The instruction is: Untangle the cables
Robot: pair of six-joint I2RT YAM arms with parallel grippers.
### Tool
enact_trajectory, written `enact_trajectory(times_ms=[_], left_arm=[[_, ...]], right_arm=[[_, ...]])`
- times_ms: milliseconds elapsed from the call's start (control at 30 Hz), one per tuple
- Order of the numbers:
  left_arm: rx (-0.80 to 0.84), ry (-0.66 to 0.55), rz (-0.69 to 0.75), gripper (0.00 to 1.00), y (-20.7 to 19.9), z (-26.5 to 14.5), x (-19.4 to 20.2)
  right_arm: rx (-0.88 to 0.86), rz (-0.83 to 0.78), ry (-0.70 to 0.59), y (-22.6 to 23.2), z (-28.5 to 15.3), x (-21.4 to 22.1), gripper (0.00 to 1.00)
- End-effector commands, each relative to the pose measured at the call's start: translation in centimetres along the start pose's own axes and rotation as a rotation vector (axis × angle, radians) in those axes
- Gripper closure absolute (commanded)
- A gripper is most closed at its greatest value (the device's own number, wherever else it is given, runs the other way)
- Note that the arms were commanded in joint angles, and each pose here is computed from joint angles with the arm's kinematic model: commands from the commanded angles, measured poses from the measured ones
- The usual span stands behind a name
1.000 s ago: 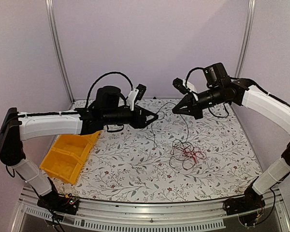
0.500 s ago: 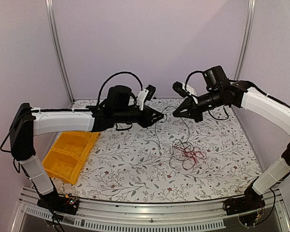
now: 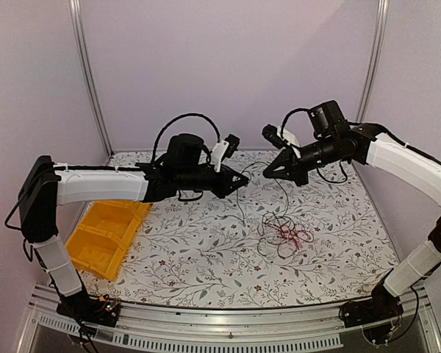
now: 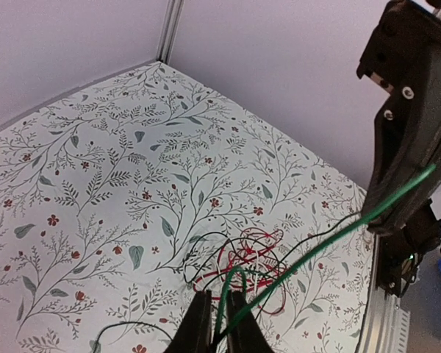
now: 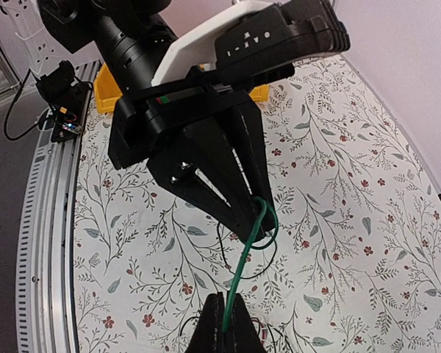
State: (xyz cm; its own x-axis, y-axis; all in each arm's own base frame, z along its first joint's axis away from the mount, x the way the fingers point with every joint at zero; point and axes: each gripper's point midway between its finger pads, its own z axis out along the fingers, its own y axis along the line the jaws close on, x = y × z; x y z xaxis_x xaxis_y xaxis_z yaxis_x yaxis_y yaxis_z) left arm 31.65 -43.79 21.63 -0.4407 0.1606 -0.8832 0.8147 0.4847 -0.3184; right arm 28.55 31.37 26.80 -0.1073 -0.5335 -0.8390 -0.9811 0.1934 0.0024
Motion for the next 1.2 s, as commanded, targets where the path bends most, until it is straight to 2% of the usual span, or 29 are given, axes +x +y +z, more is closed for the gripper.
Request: enact_trajectory(times_ms=[0, 33, 167, 200, 267, 467, 567, 667, 733, 833, 867, 967, 1033, 1100, 1167], left_arm=[[0.019, -0.028, 0.019, 0.94, -0.9, 0.0, -1.0], [0.019, -0.031, 0.016, 0.97, -0.9, -0.1, -1.1], [-0.041, -0.075, -0.005, 1.0, -0.3, -1.4, -2.4], [-0.063, -0.088, -0.014, 1.0, -0.1, -1.9, -2.7], [-0.098, -0.108, -0.03, 1.0, 0.2, -2.9, -3.4], [-0.107, -0.122, -0.056, 1.0, -0.3, -4.6, -4.3], [-0.113, -0.133, -0.068, 1.0, -0.5, -5.4, -4.7], [-0.149, -0.173, -0.079, 1.0, -0.4, -7.0, -6.0], [-0.182, -0.222, -0.068, 1.0, -0.6, -9.0, -8.0], [-0.267, -0.297, 0.029, 1.0, -1.4, -13.7, -12.6], [-0.34, -0.332, 0.069, 1.0, -1.3, -16.0, -14.6], [-0.453, -0.496, 0.151, 1.0, -2.6, -23.9, -20.5], [-0.474, -0.568, 0.175, 1.0, -3.5, -27.0, -22.5], [-0.477, -0.586, 0.186, 1.0, -3.9, -28.1, -23.2], [-0.47, -0.573, 0.173, 1.0, -3.6, -27.4, -22.4]], right_arm=[[0.027, -0.006, -0.012, -0.3, 0.0, -0.1, 0.98], [0.042, -0.005, -0.004, -0.6, 0.3, 0.3, 0.94], [0.117, 0.036, 0.076, -2.2, 2.5, 4.9, 0.52], [0.12, 0.048, 0.103, -2.3, 3.3, 6.4, 0.45], [0.101, 0.073, 0.149, -2.2, 4.7, 9.1, 0.37], [0.036, 0.143, 0.216, -2.2, 8.5, 13.9, 0.26], [0.033, 0.185, 0.26, -3.0, 10.3, 15.7, 0.26], [0.039, 0.24, 0.315, -3.5, 11.7, 18.1, 0.32], [0.05, 0.271, 0.345, -3.6, 12.1, 19.4, 0.45], [0.065, 0.31, 0.391, -3.7, 12.2, 21.4, 0.71], [0.072, 0.326, 0.402, -3.9, 12.1, 22.0, 0.74], [0.117, 0.377, 0.435, -5.1, 11.1, 23.8, 0.74], [0.164, 0.415, 0.454, -6.5, 10.2, 25.0, 0.73], [0.222, 0.454, 0.47, -8.1, 9.2, 26.0, 0.73], [0.259, 0.495, 0.473, -9.3, 8.2, 26.6, 0.72]])
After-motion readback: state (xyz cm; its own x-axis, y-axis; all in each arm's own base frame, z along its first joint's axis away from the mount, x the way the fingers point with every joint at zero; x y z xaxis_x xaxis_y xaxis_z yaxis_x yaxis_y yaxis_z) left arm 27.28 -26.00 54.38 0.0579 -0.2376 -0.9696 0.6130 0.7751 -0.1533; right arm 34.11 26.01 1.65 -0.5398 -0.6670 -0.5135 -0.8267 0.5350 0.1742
